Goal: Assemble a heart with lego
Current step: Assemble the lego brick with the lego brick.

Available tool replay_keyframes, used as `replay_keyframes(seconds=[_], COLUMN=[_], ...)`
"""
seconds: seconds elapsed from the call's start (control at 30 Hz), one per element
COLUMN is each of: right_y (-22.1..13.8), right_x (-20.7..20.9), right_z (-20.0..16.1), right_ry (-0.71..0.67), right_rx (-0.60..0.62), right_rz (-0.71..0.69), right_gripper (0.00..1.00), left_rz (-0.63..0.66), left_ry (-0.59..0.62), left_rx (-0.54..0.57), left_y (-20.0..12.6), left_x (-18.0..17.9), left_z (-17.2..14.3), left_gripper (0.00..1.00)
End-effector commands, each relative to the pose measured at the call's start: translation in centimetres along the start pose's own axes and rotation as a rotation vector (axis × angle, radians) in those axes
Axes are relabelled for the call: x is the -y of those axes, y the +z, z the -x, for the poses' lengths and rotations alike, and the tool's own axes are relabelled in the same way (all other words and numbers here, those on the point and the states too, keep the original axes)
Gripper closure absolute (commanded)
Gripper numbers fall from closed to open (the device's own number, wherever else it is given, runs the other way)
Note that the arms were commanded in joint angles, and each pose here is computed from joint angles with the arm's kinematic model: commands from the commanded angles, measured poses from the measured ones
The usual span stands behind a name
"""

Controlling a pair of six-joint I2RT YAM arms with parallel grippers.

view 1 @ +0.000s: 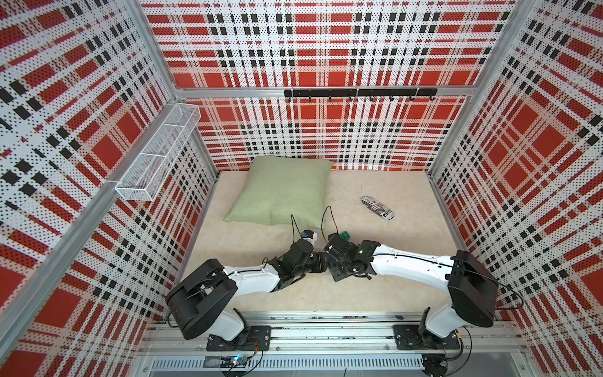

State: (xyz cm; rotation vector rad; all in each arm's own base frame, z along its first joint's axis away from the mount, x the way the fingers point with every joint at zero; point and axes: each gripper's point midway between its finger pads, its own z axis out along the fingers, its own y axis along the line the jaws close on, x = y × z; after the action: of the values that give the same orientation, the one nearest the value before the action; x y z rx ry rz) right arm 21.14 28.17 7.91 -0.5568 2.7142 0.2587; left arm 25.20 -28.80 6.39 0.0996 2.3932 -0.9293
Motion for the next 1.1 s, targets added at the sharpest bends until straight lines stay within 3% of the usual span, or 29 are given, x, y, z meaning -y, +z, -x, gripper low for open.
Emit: replay_keyframes(seconds=[0.0, 0.17, 0.37, 0.8, 1.07], right_y=[-2.4, -1.9, 0.4, 1.6, 0.4], right_x=[-0.9, 1.1, 1.8, 3.5, 3.2], right_z=[1.6, 1.1, 0.2, -0.2, 0.9], right_ry=[0.023, 0.097, 0.084, 0.083, 0.078], right_rx=[0.084, 0.071, 0.009, -0.043, -0.021], right_rz=[0.09, 0.111, 0.066, -0.015, -0.01], right_gripper=[0.42, 0.46, 0.48, 0.49, 0.5], left_rz=[0.029, 0.027, 0.026, 0.039, 0.044], left_ry=[0.0, -0.003, -0.004, -0.006, 0.0], left_rx=[-0.006, -0.007, -0.012, -0.021, -0.005], left_y=[0.2, 0.2, 0.2, 0.4, 0.1], left_x=[-0.7, -0.7, -0.6, -1.0, -0.7], left_z=[-0.2, -0.3, -0.4, -0.9, -0.1], left_gripper=[0.51, 0.51, 0.51, 0.51, 0.51])
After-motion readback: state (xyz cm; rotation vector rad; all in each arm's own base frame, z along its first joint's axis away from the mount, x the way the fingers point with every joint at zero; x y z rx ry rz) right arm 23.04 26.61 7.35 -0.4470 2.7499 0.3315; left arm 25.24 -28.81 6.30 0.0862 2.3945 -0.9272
